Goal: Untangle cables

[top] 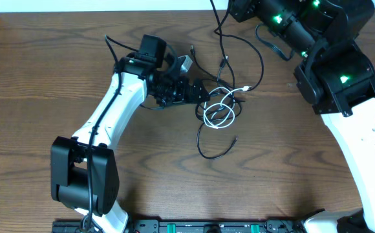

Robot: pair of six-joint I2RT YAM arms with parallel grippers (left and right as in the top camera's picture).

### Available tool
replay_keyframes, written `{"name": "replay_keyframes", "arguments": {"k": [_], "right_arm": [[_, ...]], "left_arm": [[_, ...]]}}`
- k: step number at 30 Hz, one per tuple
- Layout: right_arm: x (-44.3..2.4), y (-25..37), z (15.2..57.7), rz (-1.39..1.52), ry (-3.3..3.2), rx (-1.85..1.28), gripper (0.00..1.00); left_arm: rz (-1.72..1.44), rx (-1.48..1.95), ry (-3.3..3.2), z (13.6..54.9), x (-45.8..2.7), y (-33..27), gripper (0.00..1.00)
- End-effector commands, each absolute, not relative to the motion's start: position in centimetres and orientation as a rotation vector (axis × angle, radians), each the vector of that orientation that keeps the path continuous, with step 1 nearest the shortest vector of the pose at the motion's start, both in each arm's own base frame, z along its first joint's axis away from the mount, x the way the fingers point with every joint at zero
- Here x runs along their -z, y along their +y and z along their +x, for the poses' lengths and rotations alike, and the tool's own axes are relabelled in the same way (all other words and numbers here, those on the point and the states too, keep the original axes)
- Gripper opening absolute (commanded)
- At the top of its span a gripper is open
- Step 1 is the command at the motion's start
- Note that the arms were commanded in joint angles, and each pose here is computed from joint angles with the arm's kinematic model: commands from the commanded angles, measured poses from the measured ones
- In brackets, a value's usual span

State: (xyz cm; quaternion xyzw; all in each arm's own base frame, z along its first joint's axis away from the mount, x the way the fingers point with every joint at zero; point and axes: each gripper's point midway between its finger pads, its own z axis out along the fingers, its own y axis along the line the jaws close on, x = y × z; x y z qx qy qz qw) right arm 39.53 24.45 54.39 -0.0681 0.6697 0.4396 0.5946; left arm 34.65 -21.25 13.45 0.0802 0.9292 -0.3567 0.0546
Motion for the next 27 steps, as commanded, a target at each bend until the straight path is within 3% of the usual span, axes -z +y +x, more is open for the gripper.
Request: {"name": "replay_keyframes", "arguments": {"k": [1, 13, 17, 22, 27], "right_arm": [[-55.6, 24.1, 38.6, -0.135, 1.540, -1.076, 0.01], [-55.2, 24.2, 38.6, -0.132, 1.561, -1.075, 0.01], [-54.9, 24.2, 38.6, -0.130, 1.574, -1.073, 0.01], [-54.3, 24.2, 38.7, -0.126, 1.598, -1.069, 0.01], [-54.1, 24.2, 38.7, -0.125, 1.606, -1.067, 0.01]], "left_arm": [[0.004, 0.964, 2.946, 34.1, -11.9, -20.9, 0.98], [-0.234, 0.514, 2.964, 34.5, -8.4, -19.9, 0.98], [-0.221, 0.519, 2.988, 34.3, -7.2, -20.1, 0.98], [0.063, 0.688, 3.020, 32.9, -6.5, -23.0, 0.98], [0.037, 0.685, 3.059, 32.4, -4.8, -24.3, 0.98]]}}
